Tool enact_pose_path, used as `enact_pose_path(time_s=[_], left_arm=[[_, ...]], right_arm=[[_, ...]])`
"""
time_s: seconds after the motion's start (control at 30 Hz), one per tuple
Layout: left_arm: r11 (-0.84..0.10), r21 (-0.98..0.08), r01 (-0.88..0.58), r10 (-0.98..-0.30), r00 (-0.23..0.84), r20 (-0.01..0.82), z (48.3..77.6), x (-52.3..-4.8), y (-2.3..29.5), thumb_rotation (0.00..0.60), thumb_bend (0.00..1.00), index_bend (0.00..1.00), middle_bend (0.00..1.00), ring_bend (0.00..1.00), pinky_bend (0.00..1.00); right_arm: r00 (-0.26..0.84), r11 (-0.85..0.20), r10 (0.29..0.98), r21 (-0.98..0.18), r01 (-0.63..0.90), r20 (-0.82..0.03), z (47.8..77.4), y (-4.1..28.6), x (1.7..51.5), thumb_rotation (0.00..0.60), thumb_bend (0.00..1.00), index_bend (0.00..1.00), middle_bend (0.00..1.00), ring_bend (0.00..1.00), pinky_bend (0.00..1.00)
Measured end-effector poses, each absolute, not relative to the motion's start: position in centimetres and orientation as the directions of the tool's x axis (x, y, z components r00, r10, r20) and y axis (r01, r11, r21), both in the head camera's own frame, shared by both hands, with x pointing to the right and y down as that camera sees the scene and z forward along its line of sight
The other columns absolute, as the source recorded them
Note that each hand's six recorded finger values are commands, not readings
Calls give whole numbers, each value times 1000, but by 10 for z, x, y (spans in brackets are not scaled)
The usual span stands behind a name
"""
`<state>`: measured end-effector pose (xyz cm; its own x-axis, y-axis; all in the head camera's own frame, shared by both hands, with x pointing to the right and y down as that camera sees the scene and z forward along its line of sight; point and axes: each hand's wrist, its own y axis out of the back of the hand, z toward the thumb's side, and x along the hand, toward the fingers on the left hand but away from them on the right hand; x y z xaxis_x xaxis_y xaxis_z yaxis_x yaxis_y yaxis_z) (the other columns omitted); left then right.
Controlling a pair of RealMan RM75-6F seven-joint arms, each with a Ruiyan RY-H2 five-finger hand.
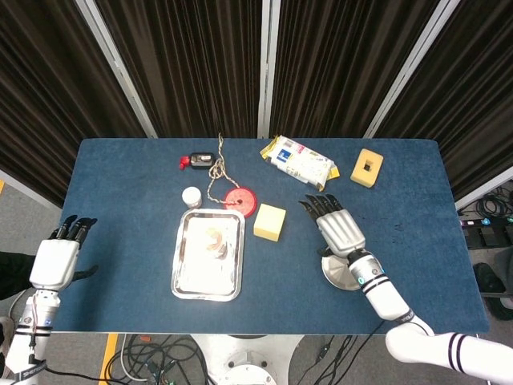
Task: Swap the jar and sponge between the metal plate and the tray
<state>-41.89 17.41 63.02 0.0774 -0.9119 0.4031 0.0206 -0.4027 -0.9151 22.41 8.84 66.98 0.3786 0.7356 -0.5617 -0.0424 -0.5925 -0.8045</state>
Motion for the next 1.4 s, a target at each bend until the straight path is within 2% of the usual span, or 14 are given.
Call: enact_pose_path(time_s=[0.3,0.57,0.87,0.97,1.13,1.3,1.4], left_arm=[[-410,-912,-1,-908,94,408,625,-422,182,600,53,146,154,95,307],[-406,-913,-20,-911,90,403,621,-425,182,600,53,146,154,95,307],[-427,-904,-30,-903,74,424,625,-433,189,600,53,146,153,95,306],[-433,-901,-33,-900,68,431,626,-436,192,600,53,146,153,95,306],[-437,-899,-39,-899,59,434,626,-441,193,600,53,147,153,95,307],[-437,-899,-42,-899,60,434,626,-442,193,600,53,148,153,95,308],[-439,-898,-44,-898,64,436,626,-441,193,600,53,149,153,95,308]], right_arm=[[360,-649,705,-760,-22,-612,712,79,188,600,14,0,0,0,0],[396,-661,692,-751,11,-603,719,75,160,600,12,0,3,0,0],[398,-651,701,-759,19,-592,732,76,131,600,25,0,122,3,18],[388,-644,713,-764,32,-584,737,75,123,600,55,0,219,81,63],[359,-604,757,-794,67,-545,738,70,117,600,155,0,366,296,85],[356,-560,791,-824,91,-498,733,66,115,600,270,0,470,405,114],[362,-547,800,-830,110,-479,729,66,116,600,292,0,482,415,119]])
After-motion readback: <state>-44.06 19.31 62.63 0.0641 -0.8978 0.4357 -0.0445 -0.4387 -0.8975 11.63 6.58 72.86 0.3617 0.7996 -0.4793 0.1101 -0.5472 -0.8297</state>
